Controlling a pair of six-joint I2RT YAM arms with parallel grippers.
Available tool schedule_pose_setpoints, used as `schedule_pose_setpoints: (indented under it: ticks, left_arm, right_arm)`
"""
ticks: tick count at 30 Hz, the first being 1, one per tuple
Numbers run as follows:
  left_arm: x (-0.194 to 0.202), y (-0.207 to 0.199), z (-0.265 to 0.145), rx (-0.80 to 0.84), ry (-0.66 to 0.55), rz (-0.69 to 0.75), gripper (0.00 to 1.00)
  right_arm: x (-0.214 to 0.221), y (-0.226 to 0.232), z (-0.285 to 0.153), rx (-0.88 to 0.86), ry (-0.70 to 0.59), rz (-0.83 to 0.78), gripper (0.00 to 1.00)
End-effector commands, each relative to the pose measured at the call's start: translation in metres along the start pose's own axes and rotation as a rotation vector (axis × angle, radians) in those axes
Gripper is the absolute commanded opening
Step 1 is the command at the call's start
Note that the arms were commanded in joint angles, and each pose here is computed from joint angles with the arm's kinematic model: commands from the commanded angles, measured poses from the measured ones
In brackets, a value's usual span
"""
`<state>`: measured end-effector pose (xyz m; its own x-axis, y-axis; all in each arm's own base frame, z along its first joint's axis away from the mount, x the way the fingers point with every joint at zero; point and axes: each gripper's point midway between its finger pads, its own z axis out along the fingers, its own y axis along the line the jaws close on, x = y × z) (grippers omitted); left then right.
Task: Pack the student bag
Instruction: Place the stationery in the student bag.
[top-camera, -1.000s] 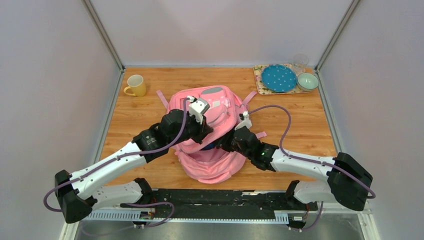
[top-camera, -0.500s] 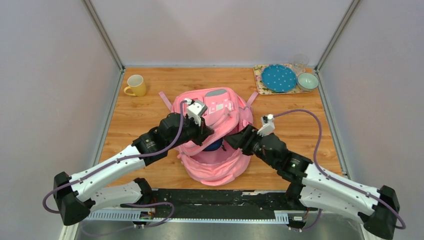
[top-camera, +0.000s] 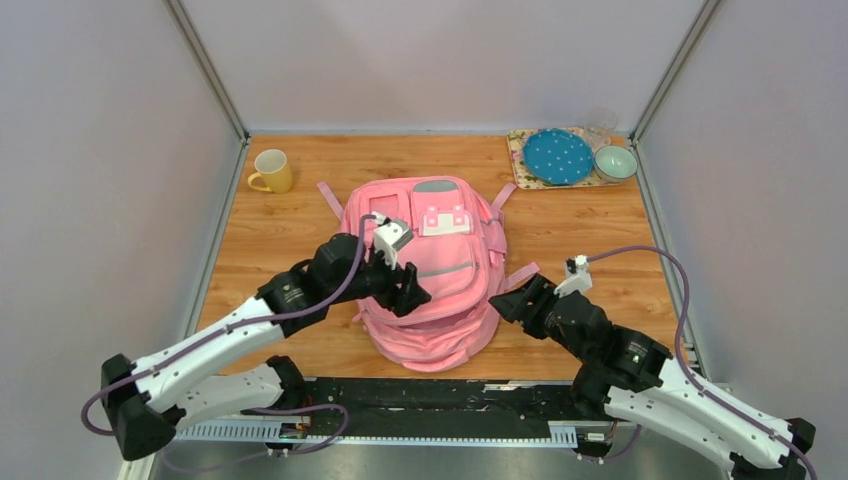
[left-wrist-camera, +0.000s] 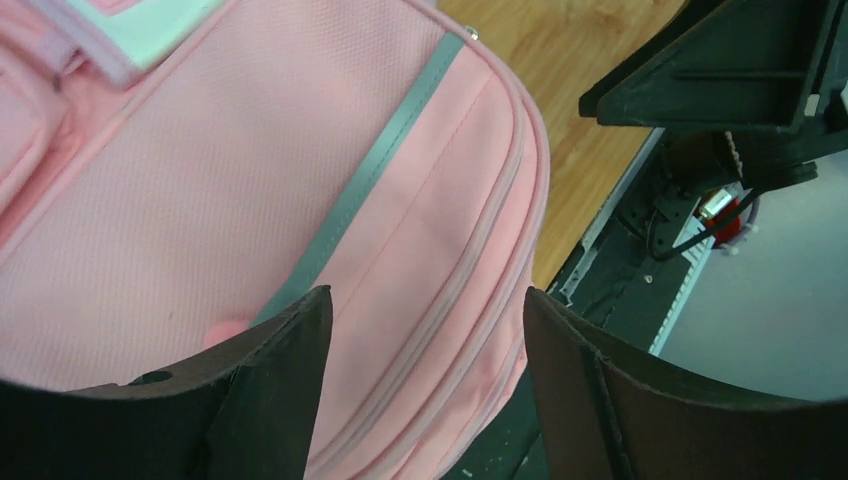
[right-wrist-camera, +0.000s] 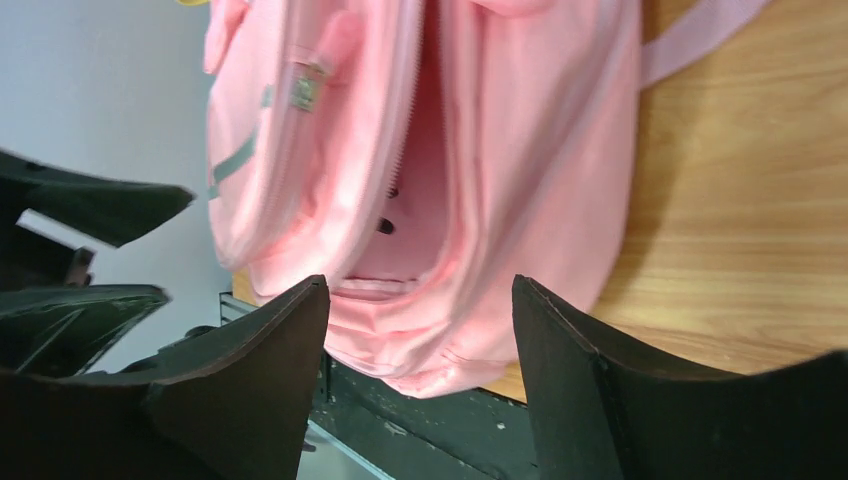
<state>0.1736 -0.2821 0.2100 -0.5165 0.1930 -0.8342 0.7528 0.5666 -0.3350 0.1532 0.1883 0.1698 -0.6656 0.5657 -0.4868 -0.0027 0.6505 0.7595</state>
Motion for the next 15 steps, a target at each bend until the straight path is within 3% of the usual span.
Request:
schedule_pose_setpoints:
  ticks: [1, 6, 15]
  left_arm:
    - [-0.005, 0.014, -0.046, -0.108, -0.097, 0.006, 0.77]
    - [0.016, 0.079, -0.085, -0.475, -0.118, 0.002, 0.8]
    - [0.042, 0.108, -0.079, -0.556, -0.115, -0.139, 0.85]
  right_arm:
    - [0.006, -0.034, -0.008, 0.077, -0.005, 0.029, 0.7]
    - [0.01, -0.016, -0.002, -0.032, 0.001, 0.046, 0.7]
    - [0.024, 0.043, 0.014, -0.179, 0.108, 0.023, 0.71]
